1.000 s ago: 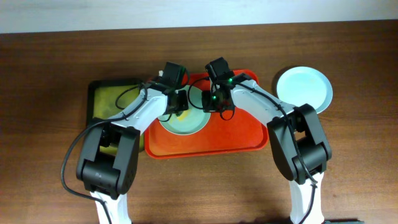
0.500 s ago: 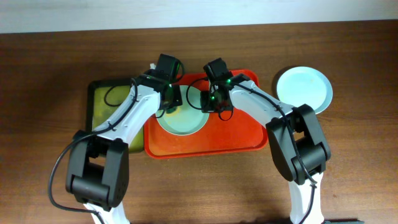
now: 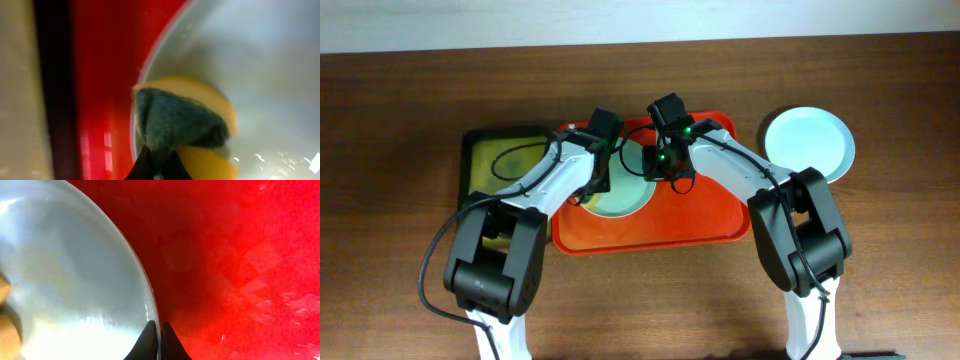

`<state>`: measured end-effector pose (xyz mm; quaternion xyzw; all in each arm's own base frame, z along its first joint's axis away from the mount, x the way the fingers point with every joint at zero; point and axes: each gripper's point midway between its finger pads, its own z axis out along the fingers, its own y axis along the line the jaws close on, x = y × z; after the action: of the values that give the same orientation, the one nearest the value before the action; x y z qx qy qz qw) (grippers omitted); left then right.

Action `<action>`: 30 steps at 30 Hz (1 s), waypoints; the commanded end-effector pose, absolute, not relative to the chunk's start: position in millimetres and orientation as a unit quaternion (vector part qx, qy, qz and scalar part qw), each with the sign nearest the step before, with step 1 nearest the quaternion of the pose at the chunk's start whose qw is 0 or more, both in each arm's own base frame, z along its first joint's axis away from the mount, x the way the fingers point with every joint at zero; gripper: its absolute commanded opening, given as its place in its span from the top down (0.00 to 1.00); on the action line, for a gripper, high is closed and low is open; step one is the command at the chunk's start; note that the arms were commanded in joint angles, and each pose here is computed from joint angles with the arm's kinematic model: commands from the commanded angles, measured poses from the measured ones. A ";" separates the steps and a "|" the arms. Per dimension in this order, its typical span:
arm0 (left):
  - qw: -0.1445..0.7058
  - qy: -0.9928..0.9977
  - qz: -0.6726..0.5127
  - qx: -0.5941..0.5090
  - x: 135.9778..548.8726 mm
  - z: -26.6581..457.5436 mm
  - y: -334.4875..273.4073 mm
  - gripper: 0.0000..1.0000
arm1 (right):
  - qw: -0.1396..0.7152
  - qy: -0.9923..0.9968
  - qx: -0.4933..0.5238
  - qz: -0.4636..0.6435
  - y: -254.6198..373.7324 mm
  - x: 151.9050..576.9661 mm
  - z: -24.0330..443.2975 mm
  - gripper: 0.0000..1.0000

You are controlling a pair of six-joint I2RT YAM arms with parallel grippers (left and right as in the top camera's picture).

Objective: Clean dirty plates on tray and stack at the side

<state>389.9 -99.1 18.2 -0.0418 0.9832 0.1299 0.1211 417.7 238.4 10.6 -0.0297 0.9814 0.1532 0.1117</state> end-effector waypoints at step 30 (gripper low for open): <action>0.103 0.941 0.056 -0.318 390.7 22.8 52.1 0.78 | 0.416 0.708 -0.366 -0.438 275.3 411.7 286.3 0.96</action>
<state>393.2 45.8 30.4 -0.3103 0.9434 0.0427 0.1094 417.0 285.8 260.9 -0.3631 0.7421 -0.3659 0.4284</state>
